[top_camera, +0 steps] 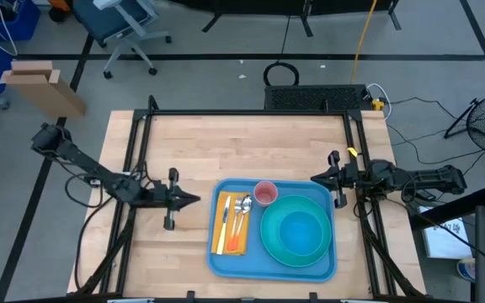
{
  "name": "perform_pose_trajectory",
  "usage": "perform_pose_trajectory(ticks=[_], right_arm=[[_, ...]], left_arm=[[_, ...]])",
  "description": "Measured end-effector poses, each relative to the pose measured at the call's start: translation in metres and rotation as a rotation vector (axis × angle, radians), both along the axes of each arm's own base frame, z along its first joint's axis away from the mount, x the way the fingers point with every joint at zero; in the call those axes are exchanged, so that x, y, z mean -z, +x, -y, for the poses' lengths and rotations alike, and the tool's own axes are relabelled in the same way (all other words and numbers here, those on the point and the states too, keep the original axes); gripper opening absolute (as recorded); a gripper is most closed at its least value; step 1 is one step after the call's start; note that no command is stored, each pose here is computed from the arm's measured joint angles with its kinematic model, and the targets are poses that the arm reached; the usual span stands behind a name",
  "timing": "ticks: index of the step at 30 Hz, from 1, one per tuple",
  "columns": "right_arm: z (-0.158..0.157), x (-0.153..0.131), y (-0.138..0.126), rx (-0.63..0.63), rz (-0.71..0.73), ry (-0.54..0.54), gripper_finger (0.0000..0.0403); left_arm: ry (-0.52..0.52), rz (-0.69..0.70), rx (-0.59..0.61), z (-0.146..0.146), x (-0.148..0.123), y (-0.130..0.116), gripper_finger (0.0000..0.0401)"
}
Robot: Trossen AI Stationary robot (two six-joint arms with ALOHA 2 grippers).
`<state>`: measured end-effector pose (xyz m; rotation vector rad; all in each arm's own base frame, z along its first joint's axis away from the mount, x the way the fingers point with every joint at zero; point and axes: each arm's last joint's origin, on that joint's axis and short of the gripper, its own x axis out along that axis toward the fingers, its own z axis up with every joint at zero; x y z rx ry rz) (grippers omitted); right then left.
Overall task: Set up tray
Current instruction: Return to Home Position
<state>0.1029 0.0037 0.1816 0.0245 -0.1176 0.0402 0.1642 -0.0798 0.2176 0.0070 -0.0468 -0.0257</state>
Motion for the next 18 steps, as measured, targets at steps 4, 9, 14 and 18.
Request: perform_pose_trajectory(ticks=[4,9,14,18], right_arm=[[0.0,-0.001,0.0,-0.006,0.013,0.017,0.0],[-0.002,-0.003,-0.001,-0.057,0.036,0.013,0.0],[-0.002,-0.004,-0.001,-0.055,0.045,0.007,0.0],[-0.002,-0.006,-0.001,-0.052,0.062,-0.012,0.0]], left_arm=[[0.028,0.005,-0.032,-0.001,-0.001,-0.01,0.0001],[0.071,0.007,-0.089,-0.006,-0.011,-0.032,0.0001],[0.064,0.024,-0.15,-0.021,-0.018,-0.045,0.0001],[0.096,-0.003,-0.169,-0.036,-0.015,-0.04,0.0]])
